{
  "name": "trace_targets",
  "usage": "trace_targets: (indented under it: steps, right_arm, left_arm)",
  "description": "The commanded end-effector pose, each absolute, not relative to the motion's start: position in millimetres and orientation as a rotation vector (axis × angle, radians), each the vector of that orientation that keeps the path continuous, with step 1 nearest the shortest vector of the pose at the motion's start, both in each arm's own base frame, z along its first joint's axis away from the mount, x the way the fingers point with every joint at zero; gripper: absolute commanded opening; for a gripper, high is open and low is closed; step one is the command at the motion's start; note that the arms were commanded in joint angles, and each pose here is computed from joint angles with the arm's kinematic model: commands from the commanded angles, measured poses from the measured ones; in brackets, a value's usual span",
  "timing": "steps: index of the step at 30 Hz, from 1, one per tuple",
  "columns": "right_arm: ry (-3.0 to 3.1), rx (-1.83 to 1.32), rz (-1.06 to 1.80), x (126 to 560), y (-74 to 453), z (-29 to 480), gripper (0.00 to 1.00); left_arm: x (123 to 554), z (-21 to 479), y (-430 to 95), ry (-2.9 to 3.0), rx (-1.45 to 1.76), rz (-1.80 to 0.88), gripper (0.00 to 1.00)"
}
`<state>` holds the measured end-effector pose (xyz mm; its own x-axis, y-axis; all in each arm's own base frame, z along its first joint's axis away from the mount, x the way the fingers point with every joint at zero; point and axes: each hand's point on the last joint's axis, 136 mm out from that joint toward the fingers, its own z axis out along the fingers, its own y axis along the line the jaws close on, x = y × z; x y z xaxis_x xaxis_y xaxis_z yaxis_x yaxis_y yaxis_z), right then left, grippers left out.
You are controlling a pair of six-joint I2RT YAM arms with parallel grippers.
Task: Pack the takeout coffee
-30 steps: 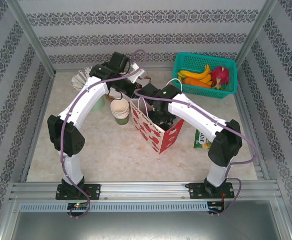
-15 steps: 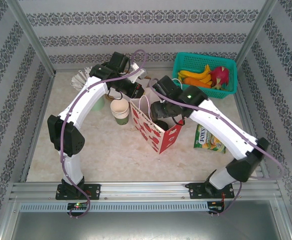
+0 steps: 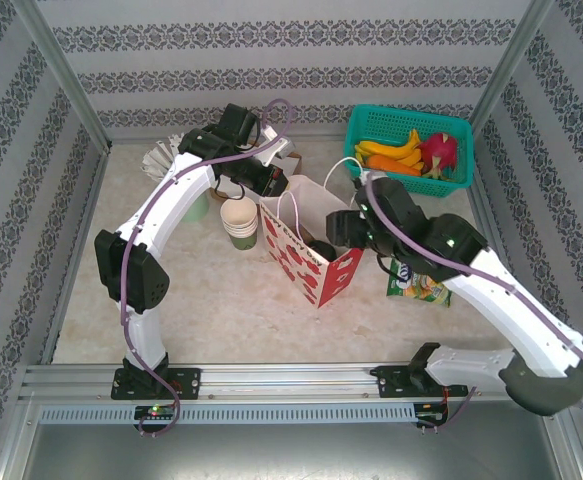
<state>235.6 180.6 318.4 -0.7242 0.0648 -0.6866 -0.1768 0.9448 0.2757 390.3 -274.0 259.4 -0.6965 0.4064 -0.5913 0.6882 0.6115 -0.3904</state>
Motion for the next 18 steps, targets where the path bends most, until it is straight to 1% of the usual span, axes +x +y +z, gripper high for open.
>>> trace_targets:
  steps: [1, 4, 5, 9, 11, 18]
  right_arm:
    - [2.345, 0.120, 0.434, 227, 163, 311, 0.70]
    - [2.378, 0.217, 0.439, 217, 151, 297, 0.73]
    - [2.393, 0.238, 0.442, 214, 150, 291, 0.78]
    - [2.444, 0.268, 0.439, 209, 150, 277, 0.84]
    - [2.462, 0.263, 0.441, 208, 153, 274, 0.98]
    - [2.521, 0.324, 0.467, 208, 163, 260, 0.98]
  left_arm:
    - [398, 262, -275, 2.375, 0.837, -0.860, 0.00]
    - [399, 261, -275, 2.378, 0.833, -0.863, 0.00]
    - [399, 260, -275, 2.378, 0.833, -0.863, 0.00]
    - [400, 260, -276, 2.379, 0.830, -0.867, 0.00]
    - [399, 260, -276, 2.378, 0.831, -0.867, 0.00]
    - [401, 261, -276, 2.381, 0.816, -0.865, 0.00]
